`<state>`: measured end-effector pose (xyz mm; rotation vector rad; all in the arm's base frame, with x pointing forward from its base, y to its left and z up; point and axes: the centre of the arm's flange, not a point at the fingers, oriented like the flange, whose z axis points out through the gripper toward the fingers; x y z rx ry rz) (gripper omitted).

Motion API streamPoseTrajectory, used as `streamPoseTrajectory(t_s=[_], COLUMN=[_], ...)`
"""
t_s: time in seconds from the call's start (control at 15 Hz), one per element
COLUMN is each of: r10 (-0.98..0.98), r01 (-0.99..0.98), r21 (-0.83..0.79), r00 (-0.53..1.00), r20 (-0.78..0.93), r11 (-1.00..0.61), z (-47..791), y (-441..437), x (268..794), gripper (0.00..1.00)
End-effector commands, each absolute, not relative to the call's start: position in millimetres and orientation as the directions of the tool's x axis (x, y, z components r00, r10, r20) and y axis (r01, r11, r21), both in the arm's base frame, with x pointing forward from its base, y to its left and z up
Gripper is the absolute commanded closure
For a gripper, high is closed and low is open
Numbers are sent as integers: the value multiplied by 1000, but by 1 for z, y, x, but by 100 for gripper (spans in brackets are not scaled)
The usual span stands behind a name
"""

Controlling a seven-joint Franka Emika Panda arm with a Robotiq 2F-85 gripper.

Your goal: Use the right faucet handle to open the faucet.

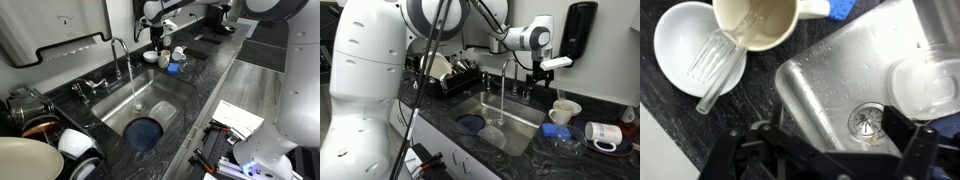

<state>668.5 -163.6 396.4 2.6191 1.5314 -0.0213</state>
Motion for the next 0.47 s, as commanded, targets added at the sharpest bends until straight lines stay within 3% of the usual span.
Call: streamPoseTrajectory(t_s=[0.0, 0.4], r10=[877, 855], r01=[881, 851], r21=[2, -84], r00=[472, 513], r20=[-86, -78], r11=[-474, -518], z=[413, 434], y=[-178, -203], x=[637, 616], gripper=[0, 0])
